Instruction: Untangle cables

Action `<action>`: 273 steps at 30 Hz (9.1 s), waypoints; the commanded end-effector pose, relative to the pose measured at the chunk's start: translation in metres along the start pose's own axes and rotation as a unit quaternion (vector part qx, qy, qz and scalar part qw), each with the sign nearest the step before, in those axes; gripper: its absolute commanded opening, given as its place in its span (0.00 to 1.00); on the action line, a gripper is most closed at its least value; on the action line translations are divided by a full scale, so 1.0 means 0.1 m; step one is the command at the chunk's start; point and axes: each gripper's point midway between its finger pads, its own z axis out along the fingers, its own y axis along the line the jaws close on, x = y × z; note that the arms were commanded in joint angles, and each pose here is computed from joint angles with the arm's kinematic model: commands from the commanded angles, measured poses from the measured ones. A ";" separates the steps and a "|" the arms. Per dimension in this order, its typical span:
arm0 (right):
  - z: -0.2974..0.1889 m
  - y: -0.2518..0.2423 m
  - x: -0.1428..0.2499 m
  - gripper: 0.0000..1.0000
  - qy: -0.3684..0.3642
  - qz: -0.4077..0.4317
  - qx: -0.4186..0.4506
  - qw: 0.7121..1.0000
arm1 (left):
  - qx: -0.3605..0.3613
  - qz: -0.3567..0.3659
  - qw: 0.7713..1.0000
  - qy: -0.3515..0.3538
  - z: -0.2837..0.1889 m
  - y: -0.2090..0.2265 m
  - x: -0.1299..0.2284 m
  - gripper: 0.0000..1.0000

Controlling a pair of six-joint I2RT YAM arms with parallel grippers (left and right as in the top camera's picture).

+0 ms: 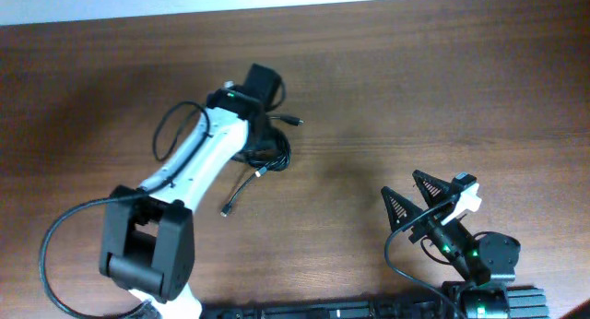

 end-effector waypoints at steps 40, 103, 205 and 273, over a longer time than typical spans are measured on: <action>0.49 0.04 0.32 0.65 0.261 0.229 0.006 0.938 | 0.189 -0.023 0.981 -0.042 -0.03 -0.14 -0.17 0.00; 1.76 0.14 0.37 0.69 0.221 0.227 -0.105 0.943 | 0.437 0.336 0.817 -0.168 -1.23 -0.47 0.11 0.00; 1.60 0.13 -0.12 0.04 0.384 0.279 -0.007 0.880 | 0.375 0.308 0.861 -0.150 -0.84 -1.11 -0.17 0.99; 2.37 1.66 0.14 0.04 0.247 -0.198 -0.192 0.929 | 0.433 0.227 0.863 -0.128 -1.07 -0.19 -0.28 0.00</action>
